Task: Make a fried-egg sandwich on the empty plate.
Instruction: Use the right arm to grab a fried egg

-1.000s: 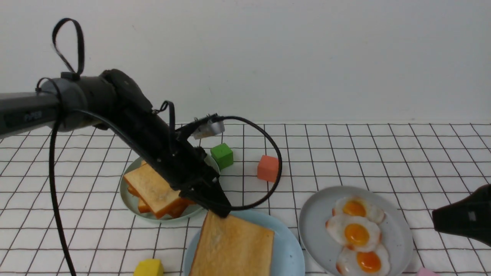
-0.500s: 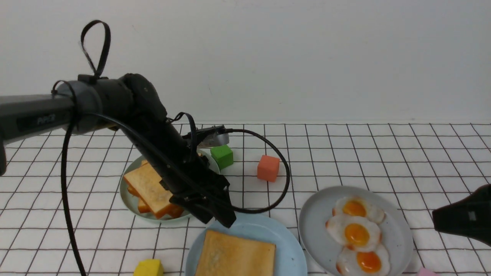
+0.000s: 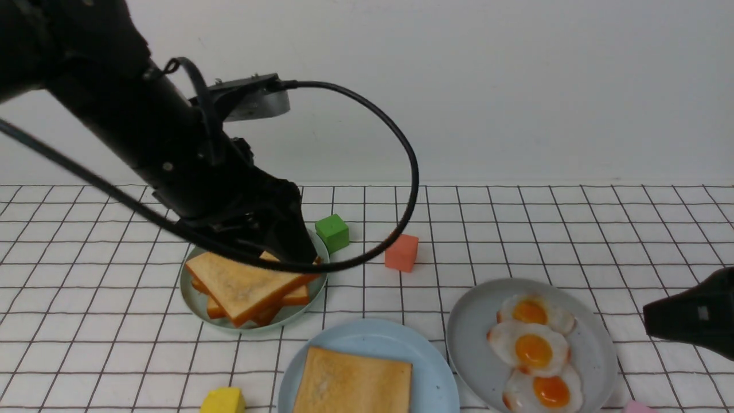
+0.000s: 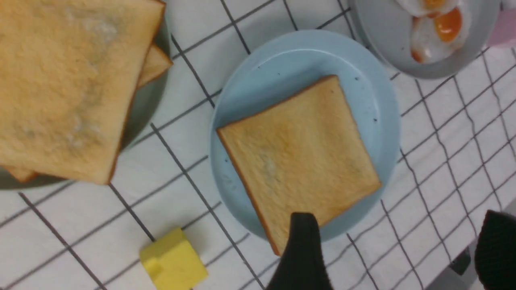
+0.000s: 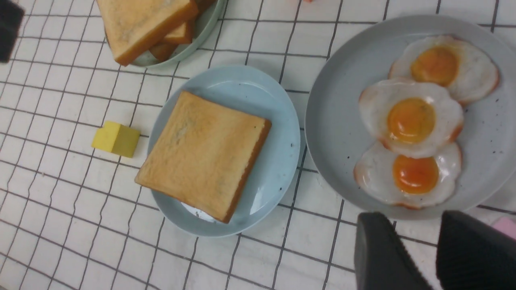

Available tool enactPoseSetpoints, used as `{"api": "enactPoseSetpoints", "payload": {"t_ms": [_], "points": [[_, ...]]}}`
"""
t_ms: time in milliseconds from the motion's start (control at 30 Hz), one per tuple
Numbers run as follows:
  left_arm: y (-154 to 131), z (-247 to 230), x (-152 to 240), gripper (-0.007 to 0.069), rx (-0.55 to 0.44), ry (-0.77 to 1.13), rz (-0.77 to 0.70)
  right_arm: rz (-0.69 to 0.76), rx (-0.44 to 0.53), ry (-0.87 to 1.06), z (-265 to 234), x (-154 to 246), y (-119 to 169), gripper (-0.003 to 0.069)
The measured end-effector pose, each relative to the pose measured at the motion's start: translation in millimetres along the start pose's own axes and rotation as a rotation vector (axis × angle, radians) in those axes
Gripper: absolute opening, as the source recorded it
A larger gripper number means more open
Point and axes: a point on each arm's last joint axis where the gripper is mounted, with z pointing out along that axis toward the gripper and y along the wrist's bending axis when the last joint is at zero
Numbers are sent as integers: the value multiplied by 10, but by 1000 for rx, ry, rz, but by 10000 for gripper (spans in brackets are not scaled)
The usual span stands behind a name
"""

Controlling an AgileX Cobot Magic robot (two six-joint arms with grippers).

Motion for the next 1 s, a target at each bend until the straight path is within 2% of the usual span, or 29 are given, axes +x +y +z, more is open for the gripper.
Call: {"api": "enactPoseSetpoints", "payload": {"t_ms": [200, 400, 533, 633, 667, 700, 733, 767, 800, 833, 1000], "points": [[-475, -101, 572, 531, 121, 24, 153, 19, 15, -6, 99, -58, -53, 241], [-664, -45, 933, 467, 212, -13, 272, 52, 20, 78, 309, -119, -139, 241], [-641, 72, 951, 392, 237, -65, 228, 84, 34, 135, 522, -178, -237, 241], [-653, 165, 874, 247, 296, -100, 178, 126, 53, 210, 787, -174, -368, 256], [-652, 177, 868, 237, 300, -99, 180, 130, 55, 219, 817, -171, -384, 257], [-671, 208, 833, 144, 340, -113, 176, 149, 71, 236, 946, -173, -455, 269], [-678, 229, 814, 91, 359, -119, 178, 157, 82, 236, 1012, -178, -495, 278], [-679, 233, 810, 91, 362, -120, 179, 159, 85, 235, 1025, -179, -502, 281], [-681, 265, 785, 22, 381, -127, 177, 168, 102, 228, 1114, -188, -558, 293], [-681, 280, 766, -11, 388, -131, 177, 173, 112, 225, 1161, -192, -589, 300], [-672, 326, 665, -13, 393, -144, 178, 190, 156, 221, 1409, -187, -744, 323]]}}
